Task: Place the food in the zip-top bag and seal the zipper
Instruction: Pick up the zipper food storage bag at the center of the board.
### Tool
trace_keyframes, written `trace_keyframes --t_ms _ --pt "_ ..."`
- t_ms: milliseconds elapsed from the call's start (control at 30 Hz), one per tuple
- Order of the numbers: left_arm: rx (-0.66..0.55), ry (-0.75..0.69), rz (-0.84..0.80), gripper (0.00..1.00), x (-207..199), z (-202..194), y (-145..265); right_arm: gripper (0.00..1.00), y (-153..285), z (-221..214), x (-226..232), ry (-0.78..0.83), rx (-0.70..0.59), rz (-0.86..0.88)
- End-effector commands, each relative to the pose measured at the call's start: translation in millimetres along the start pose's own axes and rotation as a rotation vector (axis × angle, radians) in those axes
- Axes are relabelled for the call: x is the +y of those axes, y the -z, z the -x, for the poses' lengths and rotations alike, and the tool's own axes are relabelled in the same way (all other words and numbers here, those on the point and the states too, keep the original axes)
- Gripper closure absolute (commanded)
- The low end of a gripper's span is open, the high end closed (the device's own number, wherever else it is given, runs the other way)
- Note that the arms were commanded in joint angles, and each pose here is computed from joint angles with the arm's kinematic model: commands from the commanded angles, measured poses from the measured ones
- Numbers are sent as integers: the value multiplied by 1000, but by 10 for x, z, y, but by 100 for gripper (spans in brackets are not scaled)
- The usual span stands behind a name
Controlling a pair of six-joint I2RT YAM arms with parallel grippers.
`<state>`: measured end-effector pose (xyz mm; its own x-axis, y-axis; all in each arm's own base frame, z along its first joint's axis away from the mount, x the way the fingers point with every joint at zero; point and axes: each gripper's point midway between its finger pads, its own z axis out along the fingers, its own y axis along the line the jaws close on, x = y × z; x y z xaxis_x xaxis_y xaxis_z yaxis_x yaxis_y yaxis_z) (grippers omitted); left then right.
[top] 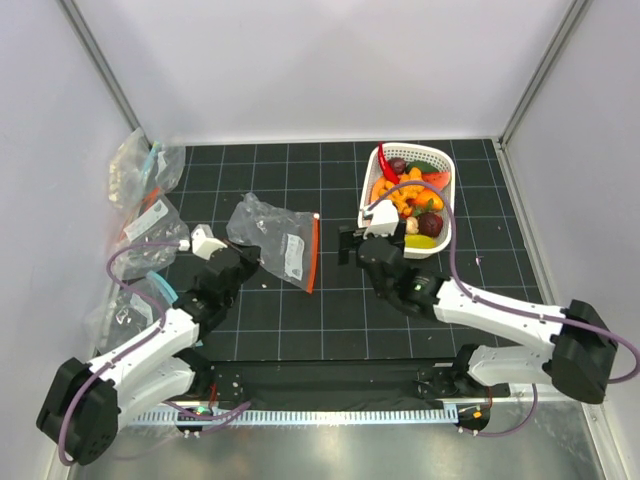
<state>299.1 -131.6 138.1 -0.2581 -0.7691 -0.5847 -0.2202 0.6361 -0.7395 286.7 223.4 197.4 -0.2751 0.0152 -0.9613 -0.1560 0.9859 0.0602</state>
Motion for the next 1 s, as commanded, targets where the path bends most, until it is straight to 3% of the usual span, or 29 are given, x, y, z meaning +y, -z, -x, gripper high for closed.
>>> trace_keyframes --t_ms 0,133,333,467,967 --pt "-38 -31 13 100 -84 112 -31 0 -54 84 174 -65 14 23" --pt "-32 -48 21 100 -85 101 -51 1 -12 -11 307 -150 11 124" --pt "-24 -56 29 100 -53 73 -60 24 -104 -356 289 -373 80 226" --pt "18 -47 27 100 -42 -41 -103 32 -235 -551 495 -505 139 308" --pt "88 -33 47 100 29 -283 -238 36 -498 -968 570 -554 208 256"
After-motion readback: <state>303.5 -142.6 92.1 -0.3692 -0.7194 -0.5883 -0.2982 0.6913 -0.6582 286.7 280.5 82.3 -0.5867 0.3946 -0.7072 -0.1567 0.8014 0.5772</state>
